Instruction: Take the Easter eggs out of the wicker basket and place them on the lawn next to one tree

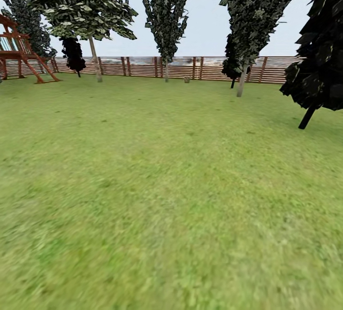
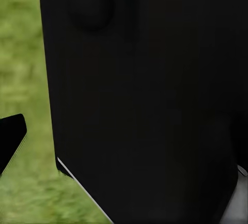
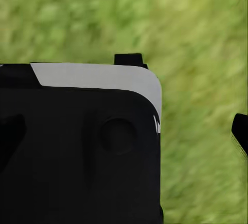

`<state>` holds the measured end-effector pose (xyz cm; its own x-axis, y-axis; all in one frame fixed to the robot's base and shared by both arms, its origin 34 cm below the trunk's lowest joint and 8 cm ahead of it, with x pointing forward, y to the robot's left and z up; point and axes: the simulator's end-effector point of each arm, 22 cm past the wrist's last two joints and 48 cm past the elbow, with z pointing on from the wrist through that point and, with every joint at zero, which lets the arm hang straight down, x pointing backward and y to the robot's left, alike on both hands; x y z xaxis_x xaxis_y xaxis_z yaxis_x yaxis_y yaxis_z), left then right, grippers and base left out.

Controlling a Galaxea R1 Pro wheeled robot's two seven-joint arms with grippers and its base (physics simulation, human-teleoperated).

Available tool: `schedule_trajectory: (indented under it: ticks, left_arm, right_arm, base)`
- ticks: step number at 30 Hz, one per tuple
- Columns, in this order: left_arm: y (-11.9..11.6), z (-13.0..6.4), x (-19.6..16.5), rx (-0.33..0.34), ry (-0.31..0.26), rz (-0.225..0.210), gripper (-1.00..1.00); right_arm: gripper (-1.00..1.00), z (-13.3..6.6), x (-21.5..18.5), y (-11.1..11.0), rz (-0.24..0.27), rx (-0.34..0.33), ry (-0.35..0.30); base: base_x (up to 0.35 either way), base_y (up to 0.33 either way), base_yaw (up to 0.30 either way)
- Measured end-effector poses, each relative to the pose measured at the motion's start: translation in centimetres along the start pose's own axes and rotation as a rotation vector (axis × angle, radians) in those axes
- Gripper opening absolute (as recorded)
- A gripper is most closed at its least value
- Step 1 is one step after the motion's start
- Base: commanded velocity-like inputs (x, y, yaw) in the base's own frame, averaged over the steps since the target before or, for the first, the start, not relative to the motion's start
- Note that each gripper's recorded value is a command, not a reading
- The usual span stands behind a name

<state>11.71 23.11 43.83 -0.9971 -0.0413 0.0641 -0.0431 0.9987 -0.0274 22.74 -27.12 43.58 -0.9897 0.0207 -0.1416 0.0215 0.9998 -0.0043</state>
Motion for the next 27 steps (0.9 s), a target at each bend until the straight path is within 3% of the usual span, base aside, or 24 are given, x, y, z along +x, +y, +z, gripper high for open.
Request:
schedule_trajectory:
  ticks: [27]
  left_arm:
    - [0.0, 0.0, 0.0, 0.0, 0.0, 0.0, 1.0]
  right_arm:
    - [1.0, 0.0, 0.0, 0.01, 0.0, 0.0, 0.0]
  base:
    - [0.332, 0.0, 0.0]
